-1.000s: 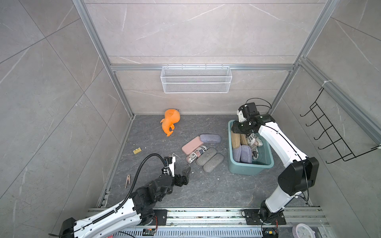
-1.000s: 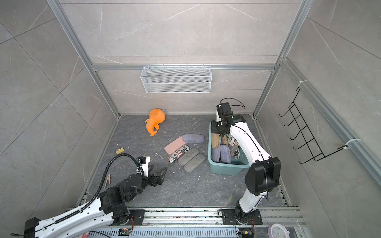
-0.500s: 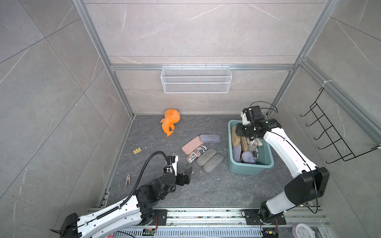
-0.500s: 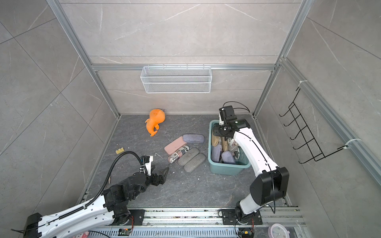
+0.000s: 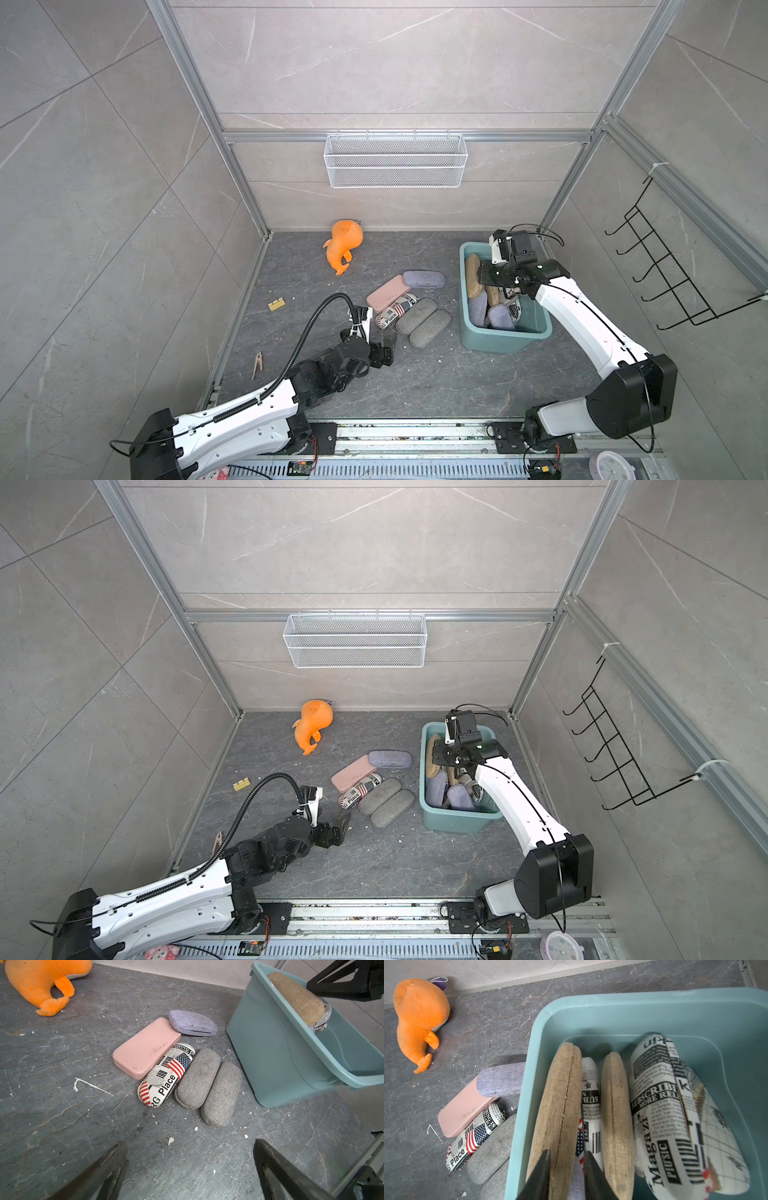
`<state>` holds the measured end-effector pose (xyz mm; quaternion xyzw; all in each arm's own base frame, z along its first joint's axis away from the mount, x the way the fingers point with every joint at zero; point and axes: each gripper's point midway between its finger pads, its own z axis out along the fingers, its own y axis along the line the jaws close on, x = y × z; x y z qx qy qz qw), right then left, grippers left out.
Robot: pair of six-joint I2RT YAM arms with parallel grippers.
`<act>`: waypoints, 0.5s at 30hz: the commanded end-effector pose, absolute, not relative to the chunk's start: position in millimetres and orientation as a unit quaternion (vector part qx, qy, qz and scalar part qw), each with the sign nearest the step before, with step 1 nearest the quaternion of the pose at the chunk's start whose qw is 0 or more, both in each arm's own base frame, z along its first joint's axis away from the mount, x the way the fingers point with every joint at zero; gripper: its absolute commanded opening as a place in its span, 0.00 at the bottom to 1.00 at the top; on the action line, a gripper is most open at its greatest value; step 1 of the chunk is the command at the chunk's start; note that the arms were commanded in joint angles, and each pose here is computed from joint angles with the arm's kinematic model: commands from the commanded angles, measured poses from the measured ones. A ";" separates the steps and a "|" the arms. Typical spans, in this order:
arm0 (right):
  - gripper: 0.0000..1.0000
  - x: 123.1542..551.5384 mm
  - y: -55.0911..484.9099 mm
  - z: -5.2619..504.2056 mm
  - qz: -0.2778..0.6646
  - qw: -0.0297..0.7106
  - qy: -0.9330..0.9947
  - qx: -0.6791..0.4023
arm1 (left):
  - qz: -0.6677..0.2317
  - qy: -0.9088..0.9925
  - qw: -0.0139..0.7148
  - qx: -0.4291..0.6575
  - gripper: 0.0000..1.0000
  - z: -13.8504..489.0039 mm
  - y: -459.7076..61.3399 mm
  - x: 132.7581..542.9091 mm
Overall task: Put the glasses cases into the storage boxes
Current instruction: Place the glasses case in the storage box.
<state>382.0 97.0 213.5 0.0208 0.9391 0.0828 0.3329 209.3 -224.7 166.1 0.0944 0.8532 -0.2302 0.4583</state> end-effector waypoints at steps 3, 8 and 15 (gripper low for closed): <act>0.49 348.2 91.0 218.9 0.080 0.305 0.949 0.024 | -0.200 0.869 0.439 0.110 0.97 174.3 -237.4 232.0; 0.64 333.0 93.1 251.4 0.107 0.342 0.933 0.021 | -0.145 0.910 0.366 0.133 0.98 150.3 -247.7 264.7; 0.69 307.2 105.2 271.2 0.155 0.365 0.918 0.008 | -0.100 0.933 0.308 0.155 0.95 112.6 -260.3 313.3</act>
